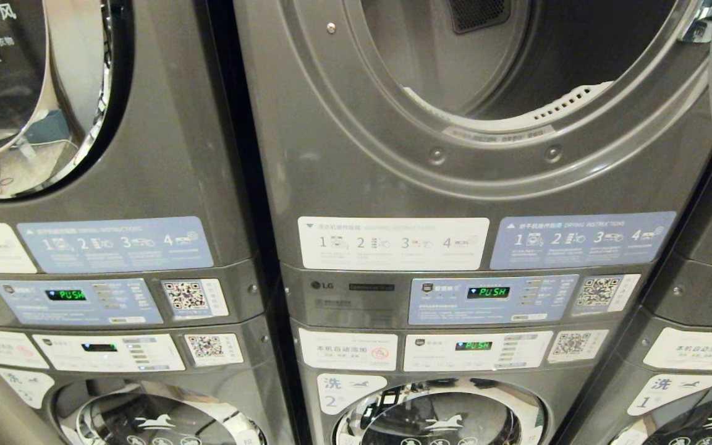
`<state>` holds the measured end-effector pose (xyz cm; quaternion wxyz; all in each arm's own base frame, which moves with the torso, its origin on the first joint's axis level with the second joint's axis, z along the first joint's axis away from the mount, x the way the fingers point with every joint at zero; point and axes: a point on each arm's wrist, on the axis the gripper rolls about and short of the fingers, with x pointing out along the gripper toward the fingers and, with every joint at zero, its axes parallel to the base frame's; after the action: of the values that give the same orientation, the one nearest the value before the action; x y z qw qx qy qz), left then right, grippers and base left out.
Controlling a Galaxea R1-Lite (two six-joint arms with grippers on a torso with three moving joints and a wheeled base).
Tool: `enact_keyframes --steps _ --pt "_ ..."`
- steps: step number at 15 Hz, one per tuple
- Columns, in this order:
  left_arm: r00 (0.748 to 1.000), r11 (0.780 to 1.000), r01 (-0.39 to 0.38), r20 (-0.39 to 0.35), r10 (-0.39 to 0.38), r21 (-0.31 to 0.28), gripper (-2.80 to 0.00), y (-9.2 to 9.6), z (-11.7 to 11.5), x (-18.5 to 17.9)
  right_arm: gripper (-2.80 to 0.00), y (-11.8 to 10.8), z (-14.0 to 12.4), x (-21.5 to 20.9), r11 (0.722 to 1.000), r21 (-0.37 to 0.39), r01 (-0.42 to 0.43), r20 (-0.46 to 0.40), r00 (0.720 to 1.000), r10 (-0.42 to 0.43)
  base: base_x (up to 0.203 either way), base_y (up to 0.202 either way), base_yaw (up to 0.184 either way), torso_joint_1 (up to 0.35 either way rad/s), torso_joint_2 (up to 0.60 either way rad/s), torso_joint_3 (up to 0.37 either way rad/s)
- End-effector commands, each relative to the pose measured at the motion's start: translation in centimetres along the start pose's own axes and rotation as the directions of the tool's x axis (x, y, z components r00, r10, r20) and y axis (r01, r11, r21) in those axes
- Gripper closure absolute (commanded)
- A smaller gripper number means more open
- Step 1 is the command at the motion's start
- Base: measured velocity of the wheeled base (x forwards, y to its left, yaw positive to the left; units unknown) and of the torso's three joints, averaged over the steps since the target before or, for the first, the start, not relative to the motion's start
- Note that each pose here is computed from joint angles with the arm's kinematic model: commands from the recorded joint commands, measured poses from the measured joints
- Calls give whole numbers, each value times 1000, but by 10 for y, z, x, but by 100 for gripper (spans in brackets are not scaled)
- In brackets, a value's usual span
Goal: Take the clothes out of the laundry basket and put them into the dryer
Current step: Open the dryer
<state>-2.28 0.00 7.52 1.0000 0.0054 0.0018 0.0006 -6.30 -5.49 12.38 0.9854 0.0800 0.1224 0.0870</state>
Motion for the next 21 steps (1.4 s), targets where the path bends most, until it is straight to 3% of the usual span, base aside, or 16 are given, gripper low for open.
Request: enact_keyframes --steps 1,3,4,6,8,9,11,13,15,16,18,19,21 --pt "1000 1000 0 1 0 0 0 0 0 0 0 0 -20 12 999 -41 -10 -25 1000 9 0 0 0 0 0 0" --pt "1000 1000 0 1 0 0 0 0 0 0 0 8 -24 26 985 -87 -150 -2 989 150 0 0 0 0 0 0" --pt "1000 1000 0 1 0 0 0 0 0 0 0 11 -29 33 965 -120 -232 -3 972 233 0 0 0 0 0 0" --pt "1000 1000 0 1 0 0 0 0 0 0 0 19 -30 43 918 -168 -358 82 923 375 0 0 0 0 0 0" --pt "1000 1000 0 1 0 0 0 0 0 0 0 25 -29 49 871 -191 -452 10 887 463 0 0 0 0 0 0" --pt "1000 1000 -1 1 1 0 0 0 0 0 0 27 -28 53 870 -187 -457 -50 889 456 0 0 0 0 0 0" --pt "1000 1000 -2 1 2 0 0 0 0 0 0 31 -26 62 888 -168 -429 -149 901 407 0 0 0 0 0 0" --pt "1000 1000 0 1 0 0 0 0 0 0 0 35 -25 73 928 -147 -342 -270 916 295 0 0 0 0 0 0" --pt "1000 1000 0 1 0 0 0 0 0 0 0 38 -25 81 982 -101 -157 -345 932 114 0 0 0 0 0 0" --pt "1000 1000 0 1 0 0 0 0 0 0 0 38 -24 84 995 -80 -55 -358 933 23 0 0 0 0 0 0" --pt "1000 1000 0 1 0 0 0 0 0 0 0 37 -24 87 992 -56 110 -356 927 -123 0 0 0 0 0 0" --pt "1000 1000 0 1 0 0 0 0 0 0 0 37 -24 85 987 -51 150 -326 932 -159 0 0 0 0 0 0" --pt "1000 1000 1 1 -1 0 0 0 0 0 0 38 -27 75 986 -79 149 -193 968 -162 0 0 0 0 0 0"
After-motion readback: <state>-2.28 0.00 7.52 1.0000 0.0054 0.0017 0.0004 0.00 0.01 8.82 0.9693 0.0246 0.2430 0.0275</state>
